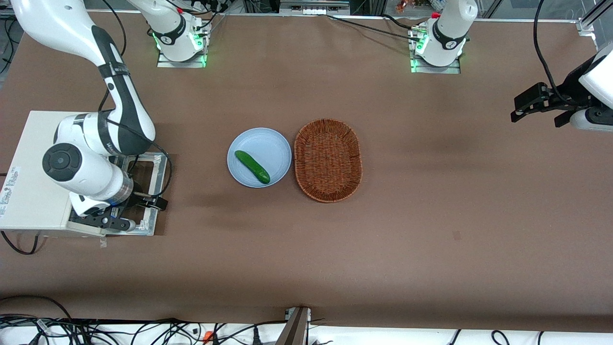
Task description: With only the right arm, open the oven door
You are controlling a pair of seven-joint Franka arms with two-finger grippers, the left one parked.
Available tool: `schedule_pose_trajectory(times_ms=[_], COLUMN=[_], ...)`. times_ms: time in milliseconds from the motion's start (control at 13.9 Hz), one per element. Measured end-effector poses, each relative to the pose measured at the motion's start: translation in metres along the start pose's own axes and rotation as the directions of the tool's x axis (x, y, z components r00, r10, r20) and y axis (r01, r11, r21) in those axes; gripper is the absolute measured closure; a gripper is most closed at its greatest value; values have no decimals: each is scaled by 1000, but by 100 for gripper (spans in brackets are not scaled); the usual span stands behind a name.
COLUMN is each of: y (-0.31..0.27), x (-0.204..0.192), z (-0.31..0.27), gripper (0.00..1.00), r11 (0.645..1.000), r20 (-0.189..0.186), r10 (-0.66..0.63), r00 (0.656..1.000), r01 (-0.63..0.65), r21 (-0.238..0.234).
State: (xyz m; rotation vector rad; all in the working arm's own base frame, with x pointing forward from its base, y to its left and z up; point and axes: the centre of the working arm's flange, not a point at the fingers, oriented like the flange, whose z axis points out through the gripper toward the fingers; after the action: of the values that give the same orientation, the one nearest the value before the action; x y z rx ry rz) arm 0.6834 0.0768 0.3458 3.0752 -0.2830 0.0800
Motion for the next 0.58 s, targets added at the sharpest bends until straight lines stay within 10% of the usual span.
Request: schedule_pose_trajectory(times_ms=[577], y=[5], x=[-99], z=[-258], gripper=[0], r11=[994], r20=[-41], r10=[-76], r00=[996], r01=[79], r21=[78])
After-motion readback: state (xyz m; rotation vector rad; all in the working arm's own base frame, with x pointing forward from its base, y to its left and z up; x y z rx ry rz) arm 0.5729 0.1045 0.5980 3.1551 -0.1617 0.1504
